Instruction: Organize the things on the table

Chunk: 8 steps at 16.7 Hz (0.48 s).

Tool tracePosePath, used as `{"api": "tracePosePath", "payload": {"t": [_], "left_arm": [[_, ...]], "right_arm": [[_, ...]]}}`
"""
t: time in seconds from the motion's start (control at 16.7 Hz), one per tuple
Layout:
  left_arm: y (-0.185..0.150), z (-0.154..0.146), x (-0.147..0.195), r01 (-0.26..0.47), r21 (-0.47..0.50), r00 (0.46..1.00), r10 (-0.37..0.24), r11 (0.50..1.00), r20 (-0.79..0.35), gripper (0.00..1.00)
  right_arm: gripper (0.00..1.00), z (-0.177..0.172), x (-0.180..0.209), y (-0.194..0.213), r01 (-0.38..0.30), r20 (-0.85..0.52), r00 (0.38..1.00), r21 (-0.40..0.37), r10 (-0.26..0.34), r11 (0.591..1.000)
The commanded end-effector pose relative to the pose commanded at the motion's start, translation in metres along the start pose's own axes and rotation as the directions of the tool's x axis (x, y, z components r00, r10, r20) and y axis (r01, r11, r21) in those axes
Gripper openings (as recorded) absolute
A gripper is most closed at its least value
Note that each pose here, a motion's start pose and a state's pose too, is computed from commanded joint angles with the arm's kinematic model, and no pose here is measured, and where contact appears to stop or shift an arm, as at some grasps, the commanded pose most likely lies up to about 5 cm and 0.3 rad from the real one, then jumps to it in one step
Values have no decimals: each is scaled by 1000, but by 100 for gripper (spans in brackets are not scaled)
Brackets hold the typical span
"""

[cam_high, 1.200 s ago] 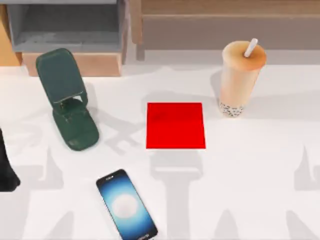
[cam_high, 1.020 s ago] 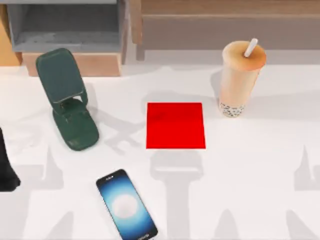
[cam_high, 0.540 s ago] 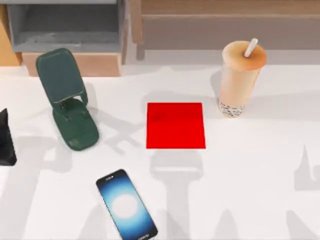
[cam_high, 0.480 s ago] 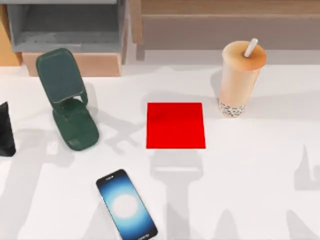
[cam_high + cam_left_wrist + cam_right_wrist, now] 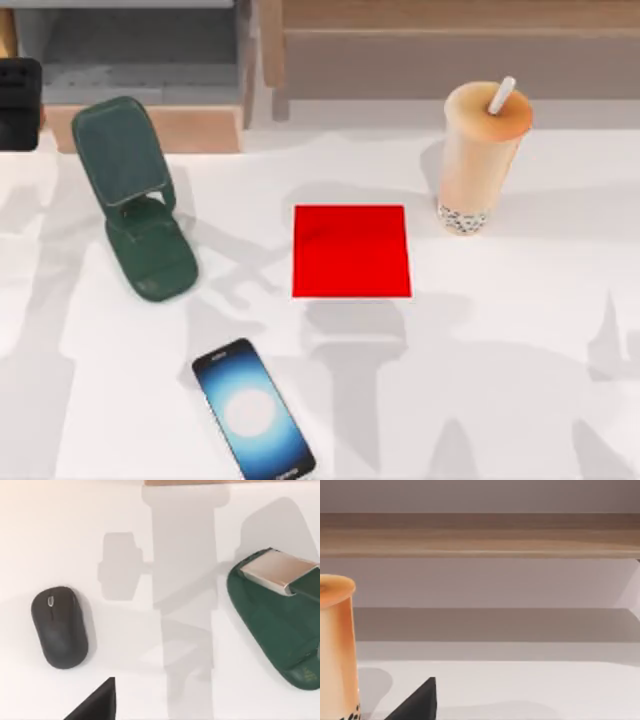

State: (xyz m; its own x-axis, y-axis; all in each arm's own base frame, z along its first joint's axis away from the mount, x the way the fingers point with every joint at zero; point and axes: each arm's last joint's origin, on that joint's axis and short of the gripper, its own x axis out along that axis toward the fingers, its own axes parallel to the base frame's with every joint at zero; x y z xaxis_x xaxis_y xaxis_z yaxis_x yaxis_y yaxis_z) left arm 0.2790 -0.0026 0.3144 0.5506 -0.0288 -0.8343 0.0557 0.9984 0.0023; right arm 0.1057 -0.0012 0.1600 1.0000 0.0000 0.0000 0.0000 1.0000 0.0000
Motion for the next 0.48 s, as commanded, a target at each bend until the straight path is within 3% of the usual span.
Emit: {"api": "tracePosePath", "payload": {"t": [0.24, 0.48], "left_arm": [[29, 42, 56, -37, -68, 971, 20, 997, -240, 100], [71, 55, 113, -91, -152, 909, 20, 984, -416, 100]], "right_arm": [[100, 0, 0, 0, 0, 0, 1000, 0, 0, 1000], [100, 0, 0, 0, 0, 0, 1000, 0, 0, 1000]]}}
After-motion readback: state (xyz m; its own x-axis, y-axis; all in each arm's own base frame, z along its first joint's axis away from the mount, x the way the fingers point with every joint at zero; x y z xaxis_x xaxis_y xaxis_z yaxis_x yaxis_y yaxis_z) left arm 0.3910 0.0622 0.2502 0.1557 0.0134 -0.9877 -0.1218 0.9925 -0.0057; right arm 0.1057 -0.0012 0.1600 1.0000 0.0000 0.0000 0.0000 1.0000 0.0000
